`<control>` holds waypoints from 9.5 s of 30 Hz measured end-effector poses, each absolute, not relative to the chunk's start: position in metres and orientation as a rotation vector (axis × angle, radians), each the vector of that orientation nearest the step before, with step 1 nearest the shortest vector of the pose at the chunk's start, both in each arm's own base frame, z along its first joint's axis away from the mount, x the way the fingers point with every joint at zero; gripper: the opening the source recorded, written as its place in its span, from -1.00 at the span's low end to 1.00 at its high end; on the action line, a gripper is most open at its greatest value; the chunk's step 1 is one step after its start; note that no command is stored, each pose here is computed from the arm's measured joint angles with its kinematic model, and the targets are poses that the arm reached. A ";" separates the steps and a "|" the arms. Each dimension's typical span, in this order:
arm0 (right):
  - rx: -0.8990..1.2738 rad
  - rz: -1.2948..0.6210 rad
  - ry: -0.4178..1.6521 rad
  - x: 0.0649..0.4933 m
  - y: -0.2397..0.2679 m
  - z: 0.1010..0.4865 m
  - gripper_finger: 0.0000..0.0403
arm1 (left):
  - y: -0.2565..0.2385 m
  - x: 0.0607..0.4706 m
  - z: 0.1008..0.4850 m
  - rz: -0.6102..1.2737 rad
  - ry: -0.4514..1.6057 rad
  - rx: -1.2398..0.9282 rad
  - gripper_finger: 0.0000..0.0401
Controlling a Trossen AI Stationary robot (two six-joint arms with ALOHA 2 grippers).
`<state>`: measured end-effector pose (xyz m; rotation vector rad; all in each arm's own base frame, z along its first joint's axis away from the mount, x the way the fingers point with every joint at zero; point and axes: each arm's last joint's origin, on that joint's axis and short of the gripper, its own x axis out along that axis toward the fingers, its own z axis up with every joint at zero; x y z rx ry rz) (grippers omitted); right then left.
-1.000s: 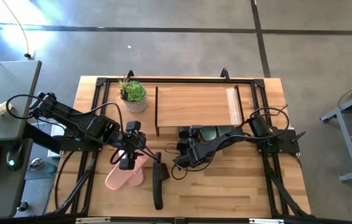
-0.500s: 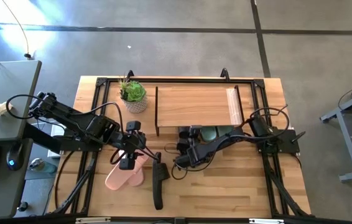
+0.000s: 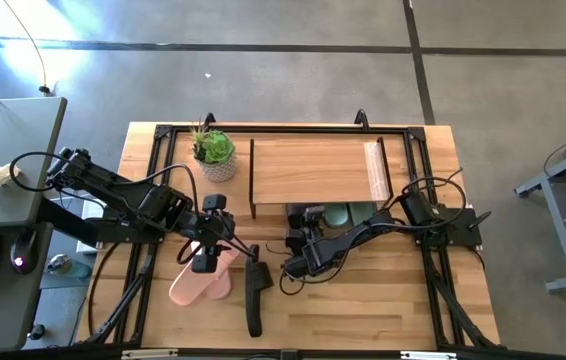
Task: Pick and place slides into the shelf
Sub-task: Put the right black slipper under the shelf, then adjust the right green slipper under the shelf, then put the black slipper under the shelf
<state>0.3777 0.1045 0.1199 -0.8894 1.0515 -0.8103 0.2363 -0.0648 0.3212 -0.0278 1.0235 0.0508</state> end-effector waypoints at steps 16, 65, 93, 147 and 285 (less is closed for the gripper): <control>-0.826 -0.821 1.078 0.375 0.108 0.128 -0.25 | -0.065 0.236 0.321 0.051 1.023 -0.028 -0.12; 0.113 -0.079 1.028 0.285 0.233 0.249 -1.00 | -0.065 0.237 0.321 0.030 1.022 0.006 -0.12; 0.145 -0.182 0.846 0.315 0.147 0.149 -1.00 | -0.065 0.237 0.321 0.023 1.022 0.002 -0.12; 0.096 -0.509 0.938 0.327 0.092 0.118 -1.00 | -0.065 0.237 0.321 0.025 1.022 -0.008 -0.12; -0.159 -0.516 0.657 0.423 0.215 0.121 -0.79 | -0.070 0.250 0.308 0.004 0.906 -0.138 -0.12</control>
